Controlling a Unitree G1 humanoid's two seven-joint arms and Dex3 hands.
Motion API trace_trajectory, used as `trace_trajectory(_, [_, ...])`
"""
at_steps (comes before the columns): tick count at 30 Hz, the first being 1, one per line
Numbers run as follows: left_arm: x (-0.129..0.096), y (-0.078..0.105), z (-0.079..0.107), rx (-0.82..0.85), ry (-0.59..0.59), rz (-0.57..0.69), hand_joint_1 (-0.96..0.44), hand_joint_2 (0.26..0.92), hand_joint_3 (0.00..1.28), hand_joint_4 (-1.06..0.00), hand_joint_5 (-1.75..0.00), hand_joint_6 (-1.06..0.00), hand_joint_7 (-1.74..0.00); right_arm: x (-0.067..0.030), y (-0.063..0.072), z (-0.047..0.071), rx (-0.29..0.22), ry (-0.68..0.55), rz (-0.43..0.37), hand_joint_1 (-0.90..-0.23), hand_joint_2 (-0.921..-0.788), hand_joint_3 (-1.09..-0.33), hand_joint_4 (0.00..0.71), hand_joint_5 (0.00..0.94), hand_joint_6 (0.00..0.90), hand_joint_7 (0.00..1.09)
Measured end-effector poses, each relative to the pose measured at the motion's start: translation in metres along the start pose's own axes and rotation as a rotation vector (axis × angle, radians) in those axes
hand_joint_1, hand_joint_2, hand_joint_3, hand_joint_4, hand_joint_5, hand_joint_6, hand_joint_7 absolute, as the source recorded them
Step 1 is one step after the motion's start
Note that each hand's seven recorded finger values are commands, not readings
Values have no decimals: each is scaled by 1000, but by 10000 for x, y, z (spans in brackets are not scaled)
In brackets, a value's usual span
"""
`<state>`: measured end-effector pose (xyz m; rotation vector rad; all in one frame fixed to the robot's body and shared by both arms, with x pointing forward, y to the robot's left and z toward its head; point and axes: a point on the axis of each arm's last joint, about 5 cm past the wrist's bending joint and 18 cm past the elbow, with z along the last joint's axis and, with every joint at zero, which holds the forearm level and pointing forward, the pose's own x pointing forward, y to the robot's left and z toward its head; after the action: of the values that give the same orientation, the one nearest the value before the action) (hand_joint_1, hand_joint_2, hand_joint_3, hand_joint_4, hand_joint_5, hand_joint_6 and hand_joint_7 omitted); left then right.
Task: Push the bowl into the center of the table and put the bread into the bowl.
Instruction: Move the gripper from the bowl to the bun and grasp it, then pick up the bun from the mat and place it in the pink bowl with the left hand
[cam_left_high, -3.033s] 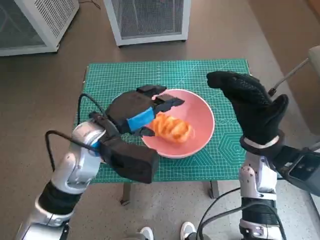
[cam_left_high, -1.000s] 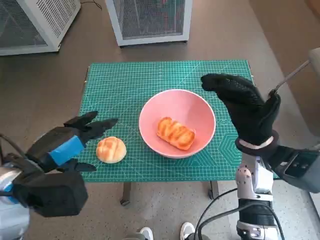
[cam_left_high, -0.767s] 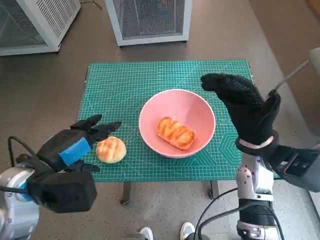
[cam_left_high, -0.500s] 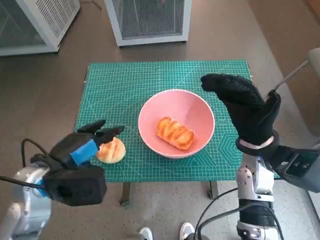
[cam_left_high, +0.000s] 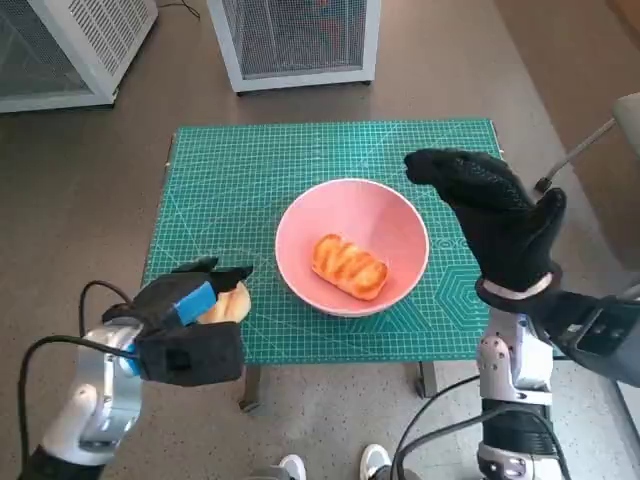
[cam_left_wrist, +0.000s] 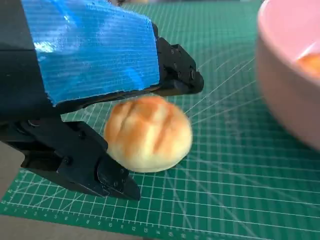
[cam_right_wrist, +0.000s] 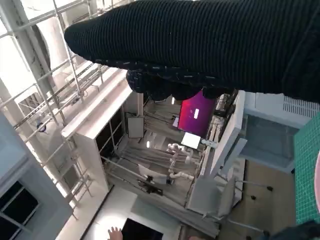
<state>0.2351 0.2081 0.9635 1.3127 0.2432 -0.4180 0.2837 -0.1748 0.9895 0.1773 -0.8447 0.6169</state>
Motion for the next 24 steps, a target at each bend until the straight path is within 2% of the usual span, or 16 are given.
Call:
trace_trajectory(1, [17,-11,-6,4,5,-2,102,847,47,-513,-59,-619,-99,0,-1,1,-1,0,0,-554,-921,-530,355,1,10,807])
trace_trajectory(2, [37,-21,-11,10,8,-2,103,854,47,-544,-59,-641,-107,-1,-3,2,-1,1,0,-554,-921,-530,355,1,11,807])
trace_trajectory(3, [53,-30,-15,19,8,2,103,871,51,-648,-88,-710,-141,-2,-4,3,-2,1,1,-554,-921,-530,355,1,11,807])
trace_trajectory(4, [69,-35,-21,27,8,9,103,887,42,-721,-97,-735,-199,-2,-6,4,-3,2,0,-554,-921,-529,355,1,11,807])
trace_trajectory(5, [84,-37,-25,38,6,19,83,894,49,-719,-296,-705,-406,-3,-6,4,-3,2,1,-554,-921,-530,355,1,11,807])
trace_trajectory(6, [99,-39,-31,48,3,29,54,903,80,-691,-614,-637,-731,-3,-7,5,-4,2,1,-553,-921,-530,355,1,10,807])
trace_trajectory(7, [114,-40,-38,57,-1,40,35,910,87,-692,-815,-605,-911,-2,-6,4,-4,2,1,-553,-921,-531,354,1,10,807])
trace_trajectory(10, [144,-54,-60,82,-21,70,13,917,76,-709,-1049,-597,-1090,-2,-6,4,-5,3,2,-553,-921,-533,353,0,8,809])
trace_trajectory(16, [130,-45,-81,125,-52,107,4,916,61,-728,-1162,-626,-1112,-2,-5,4,-4,4,3,-551,-921,-536,353,0,4,816])
trace_trajectory(24, [-14,150,-64,137,-68,205,3,916,56,-737,-1111,-623,-1172,-4,-12,8,-7,7,4,-546,-921,-539,352,0,-1,823])
